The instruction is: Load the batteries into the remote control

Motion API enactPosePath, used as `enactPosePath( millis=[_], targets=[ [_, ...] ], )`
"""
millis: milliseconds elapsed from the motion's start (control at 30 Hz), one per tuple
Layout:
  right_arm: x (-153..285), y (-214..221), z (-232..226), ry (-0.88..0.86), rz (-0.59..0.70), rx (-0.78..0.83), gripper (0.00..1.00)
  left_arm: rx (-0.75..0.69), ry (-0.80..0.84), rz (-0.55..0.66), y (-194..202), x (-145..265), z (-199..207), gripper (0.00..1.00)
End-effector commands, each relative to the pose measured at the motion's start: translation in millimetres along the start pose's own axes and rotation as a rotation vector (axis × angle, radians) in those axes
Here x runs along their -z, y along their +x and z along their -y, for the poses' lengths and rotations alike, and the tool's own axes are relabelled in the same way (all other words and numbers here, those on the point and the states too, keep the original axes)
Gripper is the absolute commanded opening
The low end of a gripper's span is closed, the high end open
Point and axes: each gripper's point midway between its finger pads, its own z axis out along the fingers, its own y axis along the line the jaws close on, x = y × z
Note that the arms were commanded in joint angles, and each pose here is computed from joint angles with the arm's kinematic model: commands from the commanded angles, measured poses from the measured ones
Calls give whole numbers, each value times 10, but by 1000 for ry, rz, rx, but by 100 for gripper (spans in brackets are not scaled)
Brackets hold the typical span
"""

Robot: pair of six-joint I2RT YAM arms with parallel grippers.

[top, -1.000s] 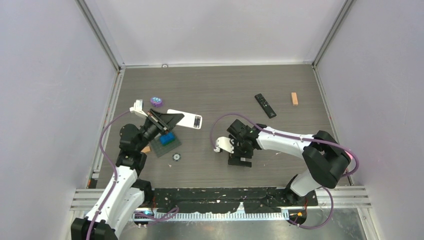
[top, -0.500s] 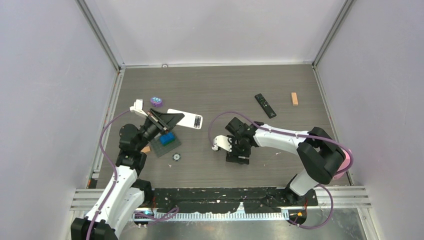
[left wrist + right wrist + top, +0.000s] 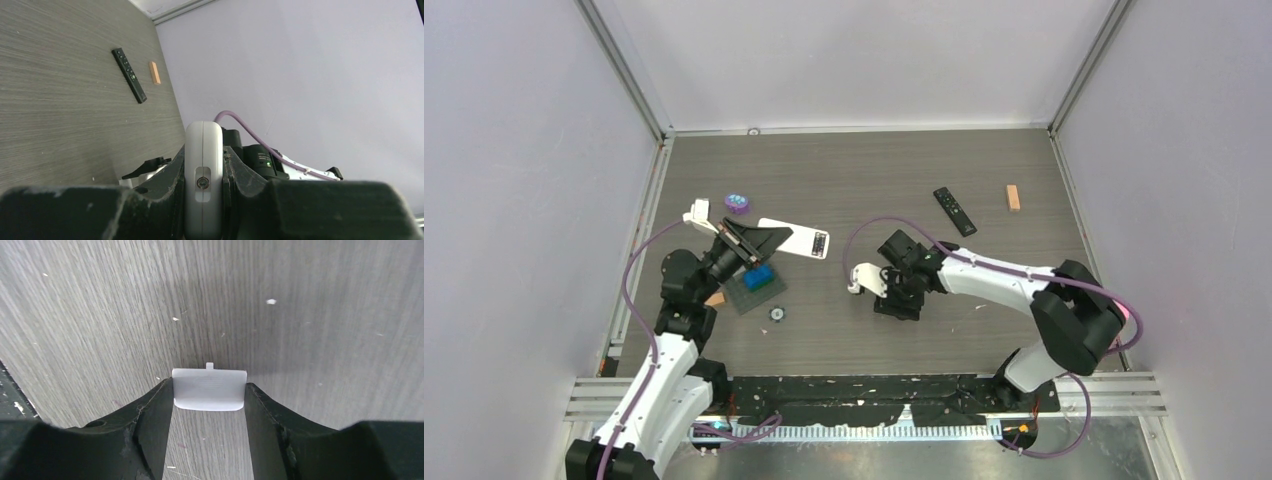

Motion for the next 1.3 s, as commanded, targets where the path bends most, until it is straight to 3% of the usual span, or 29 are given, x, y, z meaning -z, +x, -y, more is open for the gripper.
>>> enactPosePath(
  millis=[0,200,333,600,900,1267],
  targets=[
    [321,-358,122,87,179,14,43,-42,66,3,-26,37,210,0],
    [912,-724,47,144,413,12,43,-17,28,-39,118,63,41,0],
    [1309,-916,-6,176,557,-71,43,-7,16,-90,305,21,-22,0],
    [1802,-1115,-212,251,717,-175,35,-11,-18,-195,714,-88,-117,0],
    [1830,-1417,-350,336,695,-258,31,-46,-23,-231,981,-108,-175,0],
    [1692,-1676,-358,354,663,-254,30,-68,4,-208,1004,-39,-162,0]
  ],
)
